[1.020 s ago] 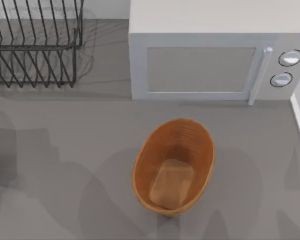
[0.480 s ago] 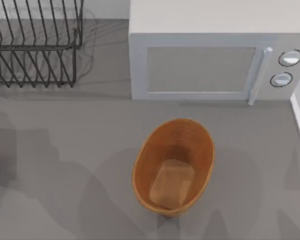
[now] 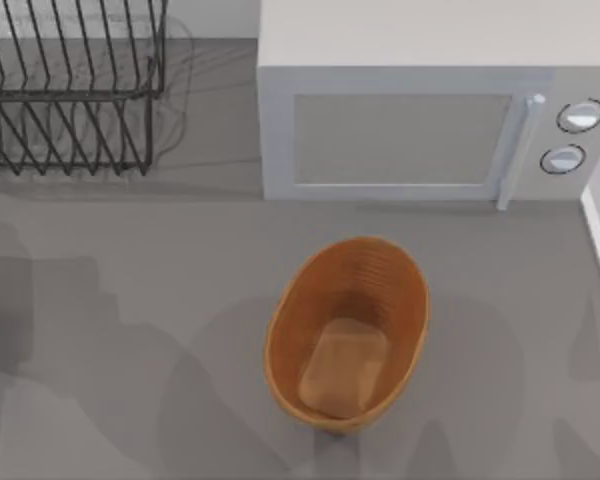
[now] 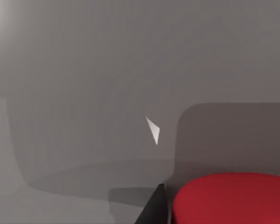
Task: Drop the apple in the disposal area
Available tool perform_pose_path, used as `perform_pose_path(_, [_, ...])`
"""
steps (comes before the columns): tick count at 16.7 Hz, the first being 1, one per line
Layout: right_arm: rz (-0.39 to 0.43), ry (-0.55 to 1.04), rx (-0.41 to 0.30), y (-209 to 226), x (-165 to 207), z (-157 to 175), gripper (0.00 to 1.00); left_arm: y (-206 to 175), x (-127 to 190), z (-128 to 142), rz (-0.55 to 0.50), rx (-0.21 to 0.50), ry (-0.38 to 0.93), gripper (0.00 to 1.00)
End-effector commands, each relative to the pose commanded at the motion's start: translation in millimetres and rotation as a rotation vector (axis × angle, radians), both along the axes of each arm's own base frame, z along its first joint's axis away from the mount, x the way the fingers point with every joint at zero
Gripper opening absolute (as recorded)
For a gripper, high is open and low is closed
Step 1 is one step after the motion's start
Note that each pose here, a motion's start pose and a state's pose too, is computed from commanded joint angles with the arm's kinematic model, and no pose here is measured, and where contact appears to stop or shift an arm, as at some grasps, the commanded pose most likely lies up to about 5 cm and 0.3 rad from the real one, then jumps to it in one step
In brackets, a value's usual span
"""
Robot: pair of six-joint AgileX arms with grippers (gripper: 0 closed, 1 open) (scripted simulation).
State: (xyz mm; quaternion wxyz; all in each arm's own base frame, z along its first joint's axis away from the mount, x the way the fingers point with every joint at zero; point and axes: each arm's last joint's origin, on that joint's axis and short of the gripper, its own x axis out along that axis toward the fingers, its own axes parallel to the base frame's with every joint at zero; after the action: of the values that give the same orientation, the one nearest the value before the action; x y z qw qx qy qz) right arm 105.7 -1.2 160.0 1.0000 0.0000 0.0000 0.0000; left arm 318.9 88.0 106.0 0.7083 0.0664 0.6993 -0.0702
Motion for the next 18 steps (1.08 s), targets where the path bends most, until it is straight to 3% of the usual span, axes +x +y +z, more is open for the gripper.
perform_pose_path(5, [0.0, 0.0, 0.0, 0.0, 0.0, 0.0, 1.0, 0.0, 0.0, 0.0, 0.0, 0.0, 0.0, 0.0])
perform_pose_path(9, [0.0, 0.0, 0.0, 0.0, 0.0, 0.0, 1.0, 1.0, 5.1, 17.6, -0.001, 0.002, -0.022, 0.0])
perform_pose_path(18, [0.0, 0.0, 0.0, 0.0, 0.0, 0.0, 1.0, 1.0, 5.8, 134.4, -0.003, -0.006, 0.006, 0.0])
